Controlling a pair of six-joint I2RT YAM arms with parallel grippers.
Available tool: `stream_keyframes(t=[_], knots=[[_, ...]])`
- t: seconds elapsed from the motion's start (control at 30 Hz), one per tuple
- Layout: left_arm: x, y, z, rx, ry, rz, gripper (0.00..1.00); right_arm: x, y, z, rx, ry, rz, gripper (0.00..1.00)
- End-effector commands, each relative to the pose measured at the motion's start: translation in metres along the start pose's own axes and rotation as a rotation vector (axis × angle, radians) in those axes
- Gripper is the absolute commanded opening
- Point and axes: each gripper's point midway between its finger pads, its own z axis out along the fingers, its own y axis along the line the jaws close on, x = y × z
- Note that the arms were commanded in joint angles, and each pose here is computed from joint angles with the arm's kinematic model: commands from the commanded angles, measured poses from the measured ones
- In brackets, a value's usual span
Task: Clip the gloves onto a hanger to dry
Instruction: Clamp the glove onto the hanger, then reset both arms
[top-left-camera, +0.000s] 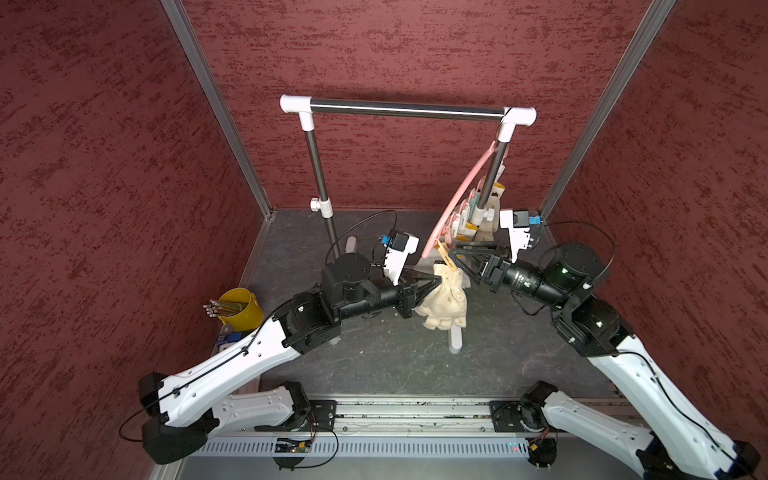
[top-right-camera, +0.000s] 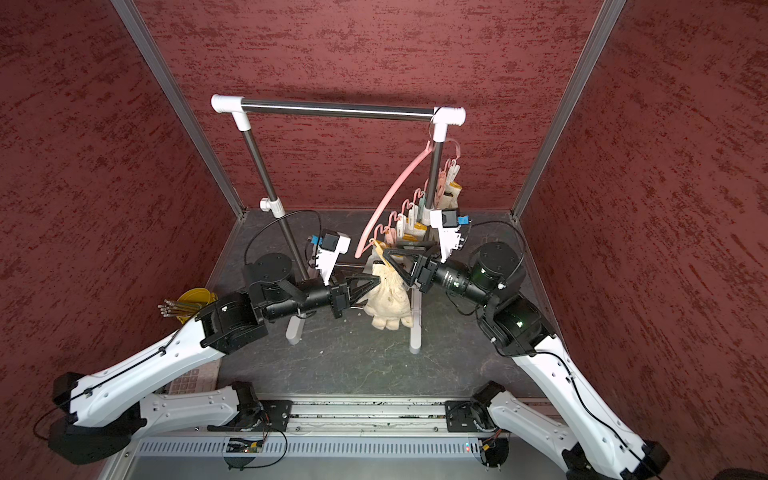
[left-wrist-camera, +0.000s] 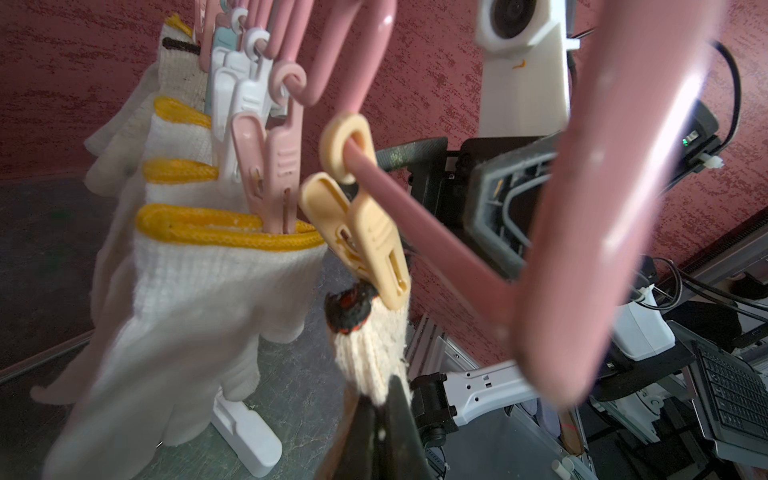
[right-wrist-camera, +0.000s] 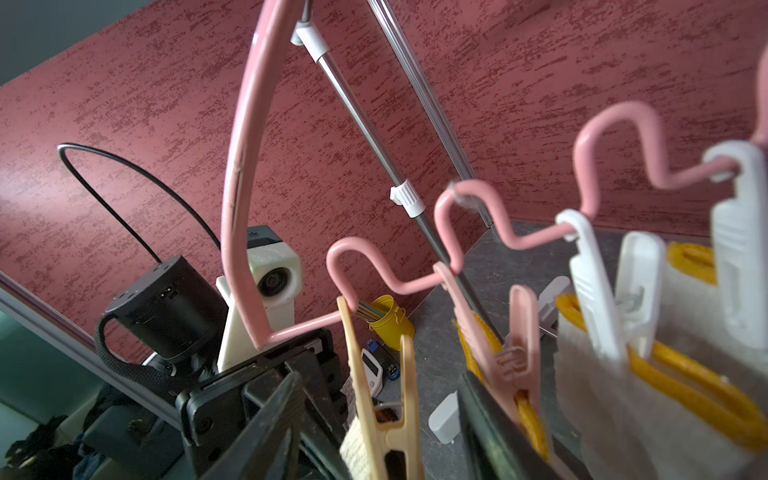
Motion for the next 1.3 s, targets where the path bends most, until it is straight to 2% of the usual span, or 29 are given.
stream_keyframes(t=[0.0, 0.07, 0.1, 0.13, 0.23, 0.37, 0.5, 0.6, 0.7, 0.77, 0.87, 0.97, 1.03, 1.17, 1.2, 1.27], knots=[[-0.005, 0.008, -0.004, -0.047, -0.038, 0.009, 0.30, -0.007, -0.007, -0.012, 0.070, -0.059, -0.014, 0.65], [-0.006, 0.021, -0.010, -0.122, -0.055, 0.019, 0.55, -0.011, -0.018, -0.021, 0.146, -0.100, -0.007, 0.67], [-0.008, 0.027, -0.014, -0.160, -0.068, 0.025, 0.62, -0.013, -0.023, -0.026, 0.184, -0.115, -0.003, 0.67], [-0.010, 0.035, -0.020, -0.204, -0.087, 0.036, 0.69, -0.015, -0.031, -0.032, 0.241, -0.138, 0.004, 0.67], [-0.020, 0.059, -0.045, -0.339, -0.144, 0.061, 0.77, -0.018, -0.061, -0.053, 0.431, -0.195, 0.043, 0.67], [-0.038, 0.099, -0.092, -0.547, -0.221, 0.067, 0.80, -0.019, -0.101, -0.096, 0.697, -0.323, 0.100, 0.67], [-0.046, 0.155, -0.163, -0.878, -0.310, 0.008, 0.84, -0.005, -0.134, -0.136, 0.900, -0.428, 0.149, 0.63], [-0.033, 0.191, -0.206, -1.093, -0.291, -0.071, 0.84, 0.017, -0.158, -0.139, 0.981, -0.400, 0.178, 0.62], [-0.002, 0.228, -0.233, -1.248, -0.204, -0.195, 0.84, 0.041, -0.187, -0.128, 1.028, -0.322, 0.216, 0.62], [0.017, 0.249, -0.245, -1.311, -0.158, -0.288, 0.84, 0.052, -0.205, -0.124, 1.045, -0.295, 0.241, 0.63], [0.033, 0.276, -0.258, -1.364, -0.154, -0.420, 0.84, 0.058, -0.230, -0.126, 1.076, -0.292, 0.264, 0.64], [0.037, 0.303, -0.274, -1.434, -0.200, -0.442, 0.85, 0.056, -0.254, -0.138, 1.122, -0.312, 0.231, 0.68], [0.030, 0.318, -0.279, -1.444, -0.244, -0.398, 0.85, 0.049, -0.267, -0.152, 1.181, -0.354, 0.163, 0.72], [0.029, 0.346, -0.285, -1.490, -0.295, -0.177, 0.87, 0.047, -0.295, -0.180, 1.309, -0.397, 0.013, 0.77], [0.033, 0.352, -0.286, -1.496, -0.292, -0.151, 1.00, 0.047, -0.302, -0.186, 1.337, -0.400, -0.008, 0.78], [0.038, 0.363, -0.288, -1.505, -0.282, -0.157, 1.00, 0.047, -0.315, -0.193, 1.379, -0.385, -0.057, 0.78]])
